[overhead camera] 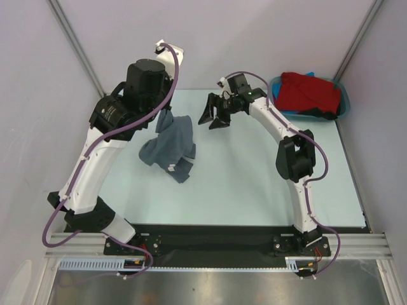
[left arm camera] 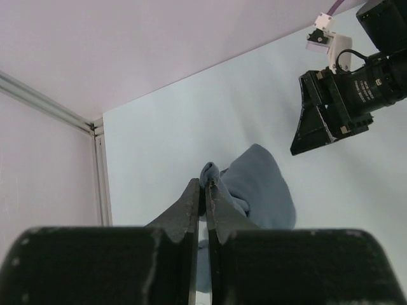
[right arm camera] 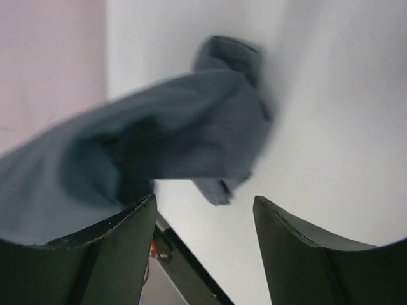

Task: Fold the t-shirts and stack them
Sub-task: Flatten the tshirt out

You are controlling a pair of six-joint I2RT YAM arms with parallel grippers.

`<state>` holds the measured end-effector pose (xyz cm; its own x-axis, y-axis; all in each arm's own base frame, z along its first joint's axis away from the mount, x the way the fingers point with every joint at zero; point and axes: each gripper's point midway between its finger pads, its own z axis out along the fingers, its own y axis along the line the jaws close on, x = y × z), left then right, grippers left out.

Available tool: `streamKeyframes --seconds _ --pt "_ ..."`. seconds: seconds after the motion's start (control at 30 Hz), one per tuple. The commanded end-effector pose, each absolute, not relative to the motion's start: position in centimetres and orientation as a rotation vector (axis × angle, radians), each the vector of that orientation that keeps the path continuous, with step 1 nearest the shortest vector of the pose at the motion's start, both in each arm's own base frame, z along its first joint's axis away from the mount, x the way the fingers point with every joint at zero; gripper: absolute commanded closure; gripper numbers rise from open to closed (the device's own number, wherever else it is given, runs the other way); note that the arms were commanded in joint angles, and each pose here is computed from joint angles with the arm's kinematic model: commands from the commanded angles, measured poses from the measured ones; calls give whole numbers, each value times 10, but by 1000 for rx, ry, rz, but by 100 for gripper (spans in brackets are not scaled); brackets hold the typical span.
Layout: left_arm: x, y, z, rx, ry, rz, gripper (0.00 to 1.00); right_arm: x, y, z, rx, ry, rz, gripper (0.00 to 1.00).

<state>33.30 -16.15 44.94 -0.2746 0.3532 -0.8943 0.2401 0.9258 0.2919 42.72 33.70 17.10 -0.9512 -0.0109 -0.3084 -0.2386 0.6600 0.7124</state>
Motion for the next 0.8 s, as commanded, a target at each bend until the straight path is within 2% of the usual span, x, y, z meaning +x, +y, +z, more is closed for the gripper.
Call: streamKeyframes --seconds 0.0,0.1,0.17,0.33,0.37,0.43,0.47,0.53,0.57,0.77 --pt "329 -153 470 409 1806 113 91 418 373 220 -258 2440 1570 31" --pt "329 -148 469 404 1807 128 91 417 397 215 -236 2427 1773 31" --pt "328 -146 472 396 1801 131 91 419 406 198 -179 2482 1791 32" --pt "327 -137 475 374 1794 149 91 407 419 197 -214 2471 1886 32" --pt "327 -136 475 375 1795 147 91 402 420 202 -205 2471 1934 34" --pt "327 -134 473 372 1799 147 91 400 422 204 -219 2436 1962 46" --pt "327 -135 471 380 1803 144 90 398 422 206 -196 2440 1985 67" --pt "328 -136 467 379 1813 141 91 398 420 217 -217 2402 1992 82" --pt "328 -136 467 379 1815 139 90 396 419 216 -209 2406 1992 98" --pt "329 -131 457 375 1837 155 90 398 406 250 -234 2318 1970 100"
